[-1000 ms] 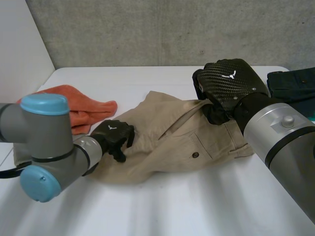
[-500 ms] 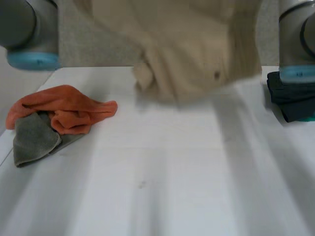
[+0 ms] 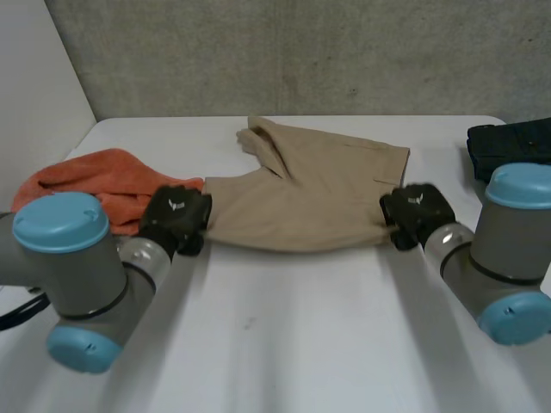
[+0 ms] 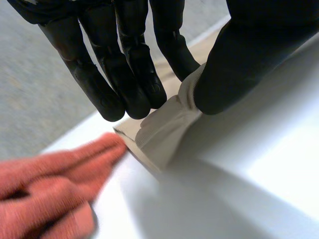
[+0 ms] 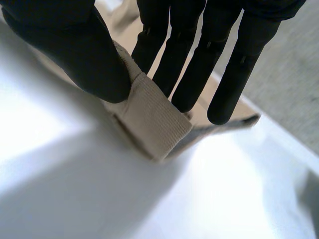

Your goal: Fold the laundry.

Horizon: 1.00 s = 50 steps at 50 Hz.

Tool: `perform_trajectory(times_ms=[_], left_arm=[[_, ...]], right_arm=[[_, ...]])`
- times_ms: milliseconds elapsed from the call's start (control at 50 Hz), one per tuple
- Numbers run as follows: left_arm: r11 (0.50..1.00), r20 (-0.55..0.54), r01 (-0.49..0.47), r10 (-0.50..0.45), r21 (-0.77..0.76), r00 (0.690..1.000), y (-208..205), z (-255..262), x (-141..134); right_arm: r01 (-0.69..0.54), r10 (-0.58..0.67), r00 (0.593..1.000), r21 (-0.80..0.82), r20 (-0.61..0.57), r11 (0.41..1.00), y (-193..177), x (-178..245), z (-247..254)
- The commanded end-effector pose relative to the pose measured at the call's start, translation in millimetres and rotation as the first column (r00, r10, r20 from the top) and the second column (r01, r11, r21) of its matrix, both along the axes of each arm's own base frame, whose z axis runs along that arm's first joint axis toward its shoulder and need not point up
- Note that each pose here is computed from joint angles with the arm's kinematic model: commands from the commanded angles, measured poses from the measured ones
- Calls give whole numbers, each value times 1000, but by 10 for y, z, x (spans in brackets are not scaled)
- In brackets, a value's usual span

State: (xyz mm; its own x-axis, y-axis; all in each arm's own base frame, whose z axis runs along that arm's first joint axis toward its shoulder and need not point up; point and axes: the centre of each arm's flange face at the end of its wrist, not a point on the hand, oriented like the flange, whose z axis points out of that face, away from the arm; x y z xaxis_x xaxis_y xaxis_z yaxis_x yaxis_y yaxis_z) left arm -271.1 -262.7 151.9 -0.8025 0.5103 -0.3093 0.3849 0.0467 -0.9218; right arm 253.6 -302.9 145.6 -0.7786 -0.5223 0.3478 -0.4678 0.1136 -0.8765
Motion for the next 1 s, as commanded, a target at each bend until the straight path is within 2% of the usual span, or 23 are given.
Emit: perform_trajectory(times_ms=[20, 100, 140, 220, 240, 280, 340, 420, 440, 520, 580, 660, 740, 880, 1000], left_arm=[[990, 133, 84, -99, 115, 986, 465, 191, 92], [970, 233, 120, -169, 209, 958, 809, 257, 175], [948, 295, 149, -233, 281, 927, 1050, 267, 229], [900, 381, 188, -346, 393, 857, 1417, 283, 298], [889, 393, 188, -364, 418, 845, 1473, 286, 317], [879, 394, 186, -374, 438, 839, 1507, 308, 329], [894, 384, 189, -356, 407, 852, 1446, 331, 295], [930, 337, 192, -299, 315, 893, 1243, 419, 204], [948, 306, 195, -269, 252, 913, 1119, 471, 148], [979, 201, 186, -200, 89, 959, 673, 543, -17], [979, 134, 205, -204, 0, 970, 328, 498, -187], [967, 90, 246, -241, -61, 966, -62, 393, -418], [961, 69, 273, -269, -51, 961, -363, 247, -581], [946, 49, 323, -321, -39, 946, -696, -36, -804], [949, 90, 315, -312, -22, 946, -893, -314, -881]], right_arm=[[-14, 35, 986, 129, -163, 992, 386, -173, 302], [-40, 112, 953, 251, -281, 967, 680, -285, 452], [-58, 182, 918, 335, -352, 940, 867, -373, 527], [-71, 268, 872, 435, -411, 897, 1075, -523, 604], [-76, 276, 867, 437, -416, 896, 1084, -540, 612], [-104, 294, 861, 423, -415, 900, 1094, -548, 612], [-121, 289, 874, 402, -391, 908, 1069, -540, 582], [-116, 265, 891, 379, -369, 918, 1021, -532, 478], [-108, 250, 896, 366, -366, 925, 988, -534, 439], [-85, 212, 907, 334, -364, 939, 930, -539, 356], [-81, 193, 915, 308, -354, 948, 904, -523, 327], [-82, 177, 925, 279, -335, 957, 908, -480, 286], [-82, 170, 926, 261, -336, 962, 924, -457, 260], [-78, 158, 929, 241, -336, 968, 941, -436, 207], [-68, 145, 931, 232, -335, 970, 946, -452, 181]])
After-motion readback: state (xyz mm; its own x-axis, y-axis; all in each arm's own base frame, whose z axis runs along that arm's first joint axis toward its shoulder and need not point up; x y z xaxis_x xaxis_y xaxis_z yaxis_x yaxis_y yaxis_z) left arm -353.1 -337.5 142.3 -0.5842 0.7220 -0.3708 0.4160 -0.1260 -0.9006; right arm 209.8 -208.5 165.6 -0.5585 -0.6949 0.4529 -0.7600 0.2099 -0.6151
